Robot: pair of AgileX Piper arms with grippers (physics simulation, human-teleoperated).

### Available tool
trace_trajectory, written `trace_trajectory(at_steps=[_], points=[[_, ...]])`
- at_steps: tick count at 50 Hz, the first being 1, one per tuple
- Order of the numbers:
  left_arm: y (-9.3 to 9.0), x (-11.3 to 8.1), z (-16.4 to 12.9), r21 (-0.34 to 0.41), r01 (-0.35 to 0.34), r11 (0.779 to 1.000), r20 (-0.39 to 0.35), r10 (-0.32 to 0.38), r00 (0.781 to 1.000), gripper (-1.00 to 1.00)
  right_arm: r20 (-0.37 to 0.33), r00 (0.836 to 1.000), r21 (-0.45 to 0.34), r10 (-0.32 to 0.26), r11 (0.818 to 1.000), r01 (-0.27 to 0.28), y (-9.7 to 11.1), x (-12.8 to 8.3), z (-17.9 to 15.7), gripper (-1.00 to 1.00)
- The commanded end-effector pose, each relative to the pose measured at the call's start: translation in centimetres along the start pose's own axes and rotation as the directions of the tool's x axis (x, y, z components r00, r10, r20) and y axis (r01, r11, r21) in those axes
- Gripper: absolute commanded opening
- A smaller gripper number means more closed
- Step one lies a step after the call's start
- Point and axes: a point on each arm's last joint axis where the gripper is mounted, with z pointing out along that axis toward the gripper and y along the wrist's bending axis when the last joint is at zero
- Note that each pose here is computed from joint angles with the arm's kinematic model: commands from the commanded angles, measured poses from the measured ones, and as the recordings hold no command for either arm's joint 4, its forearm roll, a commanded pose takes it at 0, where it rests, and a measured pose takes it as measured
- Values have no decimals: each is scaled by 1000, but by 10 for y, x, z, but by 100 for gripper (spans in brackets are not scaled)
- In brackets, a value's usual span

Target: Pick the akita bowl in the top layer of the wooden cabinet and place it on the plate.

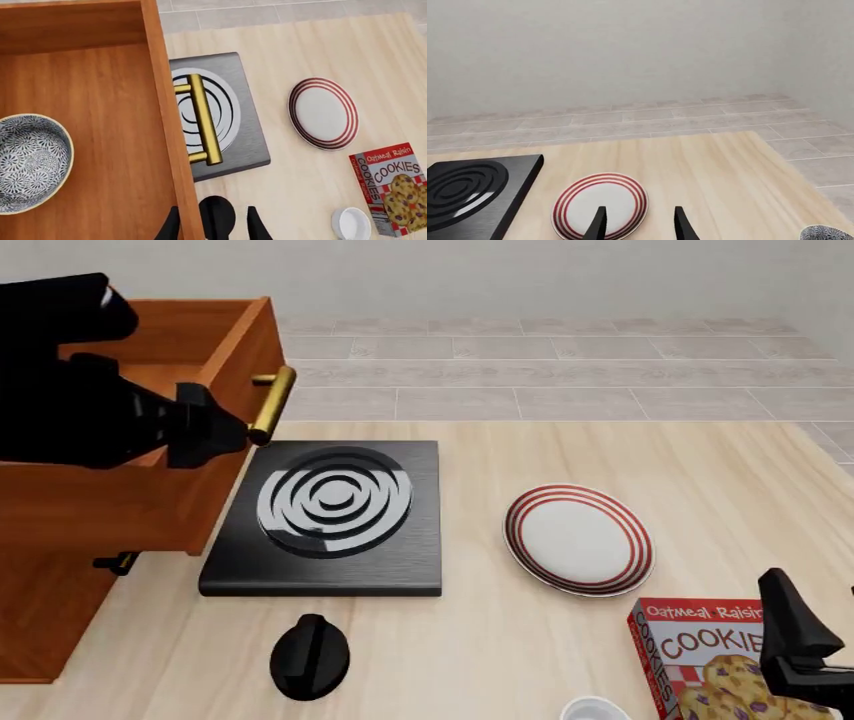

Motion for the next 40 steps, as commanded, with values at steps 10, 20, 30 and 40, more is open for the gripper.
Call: trace_trajectory(at_steps=[10, 20, 30, 40], points=[[-11, -1, 18, 31, -16, 999, -68, 18, 998, 100, 0, 1000, -2, 1, 1000, -1, 0, 0, 0, 100], [-8, -18, 12, 18, -23, 1000, -33, 24, 999, 100, 0, 1000, -4, 0, 1000, 0, 0, 0, -1, 100], [-3, -28, 6, -1, -32, 999, -6, 32, 999, 100, -1, 1000, -9, -1, 1000, 1, 1, 0, -1, 100], [2, -52, -8, -24, -35, 999, 50, 36, 998, 100, -1, 1000, -12, -2, 1000, 2, 1, 1, -3, 100]])
